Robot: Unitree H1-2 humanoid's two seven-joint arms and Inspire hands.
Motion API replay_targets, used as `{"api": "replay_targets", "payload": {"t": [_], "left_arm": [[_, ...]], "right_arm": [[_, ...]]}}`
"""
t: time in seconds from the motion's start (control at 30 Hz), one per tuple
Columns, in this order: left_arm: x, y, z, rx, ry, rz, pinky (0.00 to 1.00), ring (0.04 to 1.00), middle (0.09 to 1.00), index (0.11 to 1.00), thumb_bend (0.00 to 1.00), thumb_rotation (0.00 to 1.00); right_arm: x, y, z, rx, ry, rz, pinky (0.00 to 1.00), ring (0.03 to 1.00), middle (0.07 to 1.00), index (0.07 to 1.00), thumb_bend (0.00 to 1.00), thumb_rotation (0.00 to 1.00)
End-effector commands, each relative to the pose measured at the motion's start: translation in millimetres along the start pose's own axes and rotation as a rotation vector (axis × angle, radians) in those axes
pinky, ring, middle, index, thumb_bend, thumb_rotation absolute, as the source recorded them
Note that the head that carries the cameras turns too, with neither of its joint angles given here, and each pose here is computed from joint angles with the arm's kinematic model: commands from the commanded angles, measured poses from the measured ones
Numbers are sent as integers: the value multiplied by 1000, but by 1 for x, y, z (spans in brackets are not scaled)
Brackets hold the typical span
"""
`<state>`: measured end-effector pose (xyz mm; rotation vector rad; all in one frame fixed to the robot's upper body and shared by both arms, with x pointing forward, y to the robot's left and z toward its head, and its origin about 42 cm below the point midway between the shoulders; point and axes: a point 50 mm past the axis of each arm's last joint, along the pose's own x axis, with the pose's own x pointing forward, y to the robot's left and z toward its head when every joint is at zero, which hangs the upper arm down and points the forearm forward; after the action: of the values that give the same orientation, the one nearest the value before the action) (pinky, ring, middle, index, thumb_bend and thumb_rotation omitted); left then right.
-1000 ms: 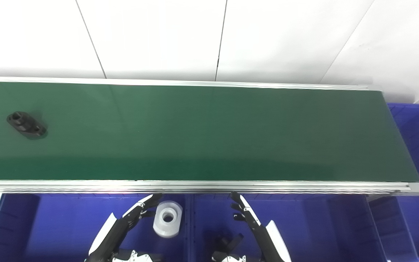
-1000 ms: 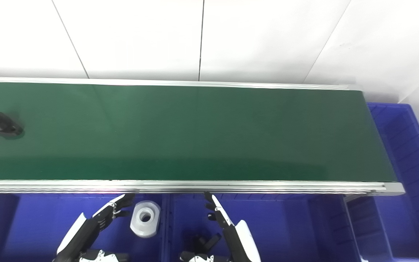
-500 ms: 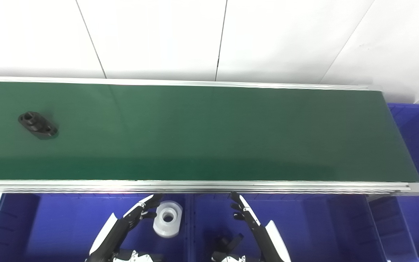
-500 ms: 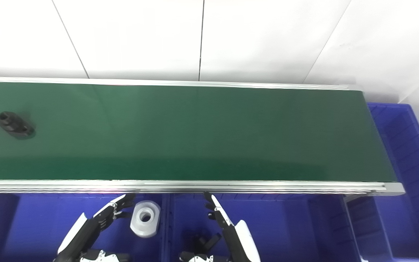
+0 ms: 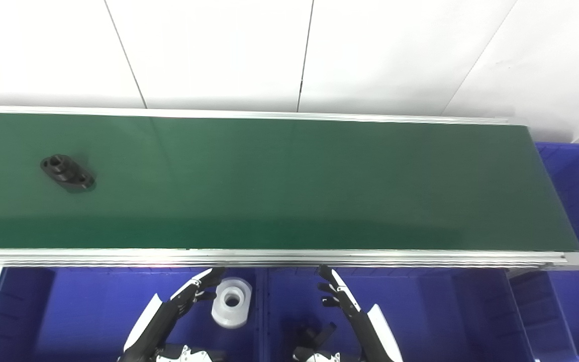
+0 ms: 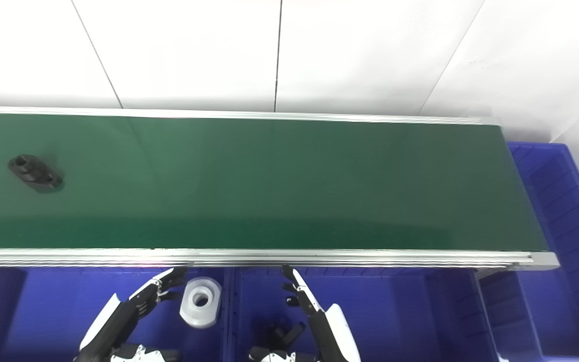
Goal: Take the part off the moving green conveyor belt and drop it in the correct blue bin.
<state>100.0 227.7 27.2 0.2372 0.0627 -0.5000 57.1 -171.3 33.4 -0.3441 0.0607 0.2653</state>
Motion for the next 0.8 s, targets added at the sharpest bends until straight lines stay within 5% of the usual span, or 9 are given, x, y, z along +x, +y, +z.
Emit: {"api": "replay_targets", "payload": {"t": [0.0,0.77], "left_arm": [[0,3,5,10,-44,0,793,880,910,875,873,458],[0,3,6,18,-47,0,779,875,913,874,867,458]], "right_arm": [[-2,0,10,13,-52,-10,782,886,947,973,691,378],[-2,0,10,23,-54,-10,796,893,953,974,697,385]]}}
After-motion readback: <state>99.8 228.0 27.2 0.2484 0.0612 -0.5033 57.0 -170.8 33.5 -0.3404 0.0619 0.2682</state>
